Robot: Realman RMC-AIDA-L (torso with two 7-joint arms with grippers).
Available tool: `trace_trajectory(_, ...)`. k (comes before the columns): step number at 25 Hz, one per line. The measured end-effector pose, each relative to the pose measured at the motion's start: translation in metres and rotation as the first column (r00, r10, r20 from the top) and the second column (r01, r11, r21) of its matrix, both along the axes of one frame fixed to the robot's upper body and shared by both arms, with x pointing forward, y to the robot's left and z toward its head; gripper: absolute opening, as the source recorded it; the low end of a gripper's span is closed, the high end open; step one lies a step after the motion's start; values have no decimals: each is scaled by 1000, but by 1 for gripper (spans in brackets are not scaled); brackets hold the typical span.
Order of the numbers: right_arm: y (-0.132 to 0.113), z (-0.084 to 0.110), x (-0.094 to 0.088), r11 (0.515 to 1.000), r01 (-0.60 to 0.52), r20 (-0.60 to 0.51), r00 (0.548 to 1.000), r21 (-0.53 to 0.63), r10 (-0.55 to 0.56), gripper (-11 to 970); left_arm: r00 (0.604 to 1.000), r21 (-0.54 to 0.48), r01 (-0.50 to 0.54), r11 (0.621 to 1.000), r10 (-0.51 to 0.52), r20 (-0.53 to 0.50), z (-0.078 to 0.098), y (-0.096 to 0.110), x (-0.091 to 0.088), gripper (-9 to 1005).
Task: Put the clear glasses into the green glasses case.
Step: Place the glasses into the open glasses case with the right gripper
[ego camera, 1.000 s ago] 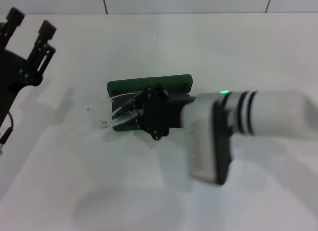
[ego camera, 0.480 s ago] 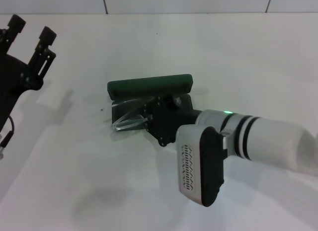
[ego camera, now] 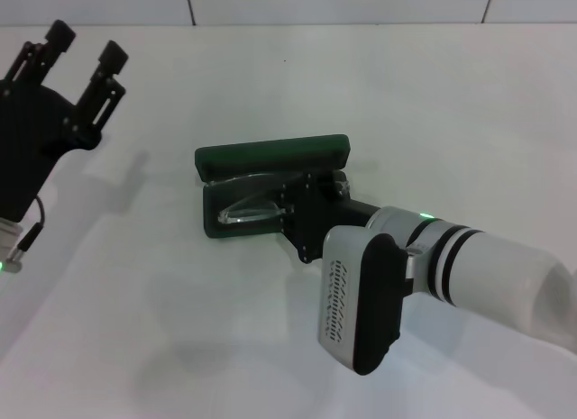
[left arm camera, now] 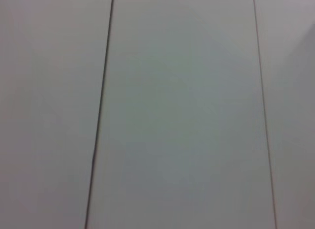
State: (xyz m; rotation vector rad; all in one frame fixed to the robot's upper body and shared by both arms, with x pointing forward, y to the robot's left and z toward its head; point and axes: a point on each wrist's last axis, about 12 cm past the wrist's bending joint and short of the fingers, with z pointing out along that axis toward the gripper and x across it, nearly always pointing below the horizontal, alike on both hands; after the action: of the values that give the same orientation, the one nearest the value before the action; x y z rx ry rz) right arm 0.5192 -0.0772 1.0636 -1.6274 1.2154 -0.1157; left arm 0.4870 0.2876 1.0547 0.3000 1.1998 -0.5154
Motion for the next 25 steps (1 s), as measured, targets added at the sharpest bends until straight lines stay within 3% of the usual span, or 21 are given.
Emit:
trace_trajectory(15, -3, -2, 4, 994, 110, 8, 994, -3, -110, 129, 999, -3, 39, 999, -40, -9, 2, -5, 6, 648)
trace_trajectory(25, -4, -4, 5, 993, 115, 0, 993, -4, -115, 157, 998, -9, 54, 998, -55, -19, 1, -7, 5, 648)
